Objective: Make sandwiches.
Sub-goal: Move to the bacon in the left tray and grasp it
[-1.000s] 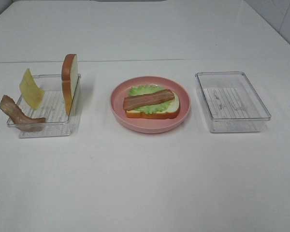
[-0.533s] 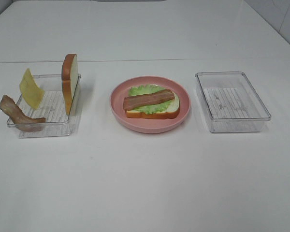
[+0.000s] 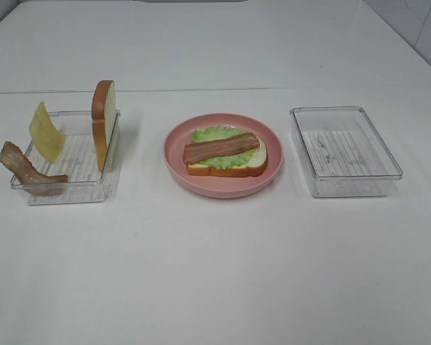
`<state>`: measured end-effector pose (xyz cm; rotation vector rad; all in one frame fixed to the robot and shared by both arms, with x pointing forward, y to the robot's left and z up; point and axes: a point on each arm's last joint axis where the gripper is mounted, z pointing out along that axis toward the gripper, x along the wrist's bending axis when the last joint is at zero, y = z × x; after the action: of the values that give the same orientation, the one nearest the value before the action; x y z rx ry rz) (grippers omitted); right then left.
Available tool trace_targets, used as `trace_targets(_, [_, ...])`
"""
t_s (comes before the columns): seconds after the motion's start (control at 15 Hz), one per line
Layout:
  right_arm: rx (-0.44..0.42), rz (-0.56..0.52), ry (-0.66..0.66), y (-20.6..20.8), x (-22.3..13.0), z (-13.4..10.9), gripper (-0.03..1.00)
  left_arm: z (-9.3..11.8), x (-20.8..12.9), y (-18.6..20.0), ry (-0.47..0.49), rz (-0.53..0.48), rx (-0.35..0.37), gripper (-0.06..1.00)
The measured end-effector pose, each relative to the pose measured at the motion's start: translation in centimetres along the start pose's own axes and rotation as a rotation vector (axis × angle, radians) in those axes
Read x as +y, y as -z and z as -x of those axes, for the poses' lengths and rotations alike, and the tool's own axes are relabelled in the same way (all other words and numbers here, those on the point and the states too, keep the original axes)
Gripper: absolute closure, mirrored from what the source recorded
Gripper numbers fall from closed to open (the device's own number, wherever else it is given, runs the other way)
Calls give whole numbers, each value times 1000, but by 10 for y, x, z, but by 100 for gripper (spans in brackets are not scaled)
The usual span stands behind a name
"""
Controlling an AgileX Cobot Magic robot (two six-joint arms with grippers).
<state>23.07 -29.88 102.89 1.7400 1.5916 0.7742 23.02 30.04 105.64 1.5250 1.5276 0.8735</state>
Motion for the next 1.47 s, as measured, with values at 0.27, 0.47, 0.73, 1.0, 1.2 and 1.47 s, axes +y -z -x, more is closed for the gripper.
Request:
trace_targets(0.27, [4, -4, -2, 0, 0, 0, -2, 0, 0, 0, 0, 0, 0, -5])
trace_targets(0.47, [9, -4, -4, 0, 0, -1, -2, 0, 0, 0, 0, 0, 0, -5])
trace_targets(0.73, [9, -4, -4, 0, 0, -1, -2, 0, 0, 0, 0, 0, 0, -5])
trace_targets(1.0, [9, -4, -4, 0, 0, -1, -2, 0, 0, 0, 0, 0, 0, -5])
trace_targets(1.2, [9, -4, -4, 0, 0, -1, -2, 0, 0, 0, 0, 0, 0, -5])
trace_targets(1.47, [9, -4, -4, 0, 0, -1, -2, 0, 0, 0, 0, 0, 0, -5])
